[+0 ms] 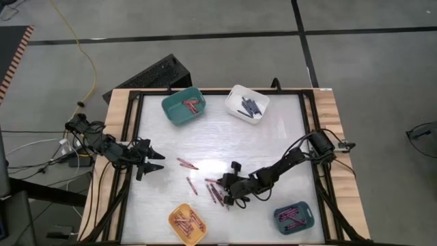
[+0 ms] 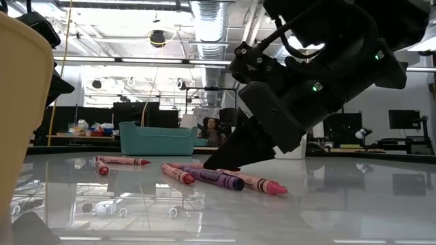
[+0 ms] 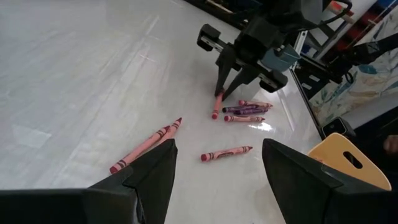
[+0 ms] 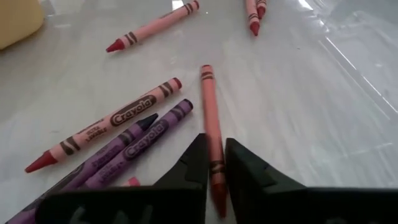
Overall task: Sort crayons
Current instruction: Put the red crayon into the top green bin
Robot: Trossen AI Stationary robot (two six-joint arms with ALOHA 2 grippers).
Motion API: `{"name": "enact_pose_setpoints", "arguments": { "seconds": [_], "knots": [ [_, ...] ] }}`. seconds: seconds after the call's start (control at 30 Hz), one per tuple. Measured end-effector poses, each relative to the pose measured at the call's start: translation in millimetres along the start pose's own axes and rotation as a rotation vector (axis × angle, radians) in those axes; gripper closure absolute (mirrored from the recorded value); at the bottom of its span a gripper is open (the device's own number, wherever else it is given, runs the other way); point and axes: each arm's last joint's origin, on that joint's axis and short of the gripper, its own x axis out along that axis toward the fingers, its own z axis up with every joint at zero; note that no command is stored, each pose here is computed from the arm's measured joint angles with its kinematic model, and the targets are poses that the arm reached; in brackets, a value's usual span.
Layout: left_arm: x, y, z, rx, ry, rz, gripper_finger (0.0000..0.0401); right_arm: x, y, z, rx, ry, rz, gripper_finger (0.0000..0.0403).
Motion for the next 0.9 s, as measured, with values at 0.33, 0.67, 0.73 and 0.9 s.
{"name": "enact_pose_setpoints", "arguments": {
  "seconds": [0.33,0.67,0.73,0.9],
  "knots": [
    [0,0,0,0.000,0.000,-0.001,0.0173,1,-1,0,0.054,-0.013,-0.022,0.0397],
    [0,0,0,0.000,0.001,0.000,0.0173,4,-4,7,0.130,-0.078,-0.018,0.0398],
    [0,0,0,0.000,0.001,-0.001,0.0173,6,-6,10,0.145,-0.093,-0.018,0.0398],
    [0,0,0,0.000,0.000,-0.001,0.0173,12,-15,20,0.170,-0.122,-0.039,0.0398]
  ]
}}
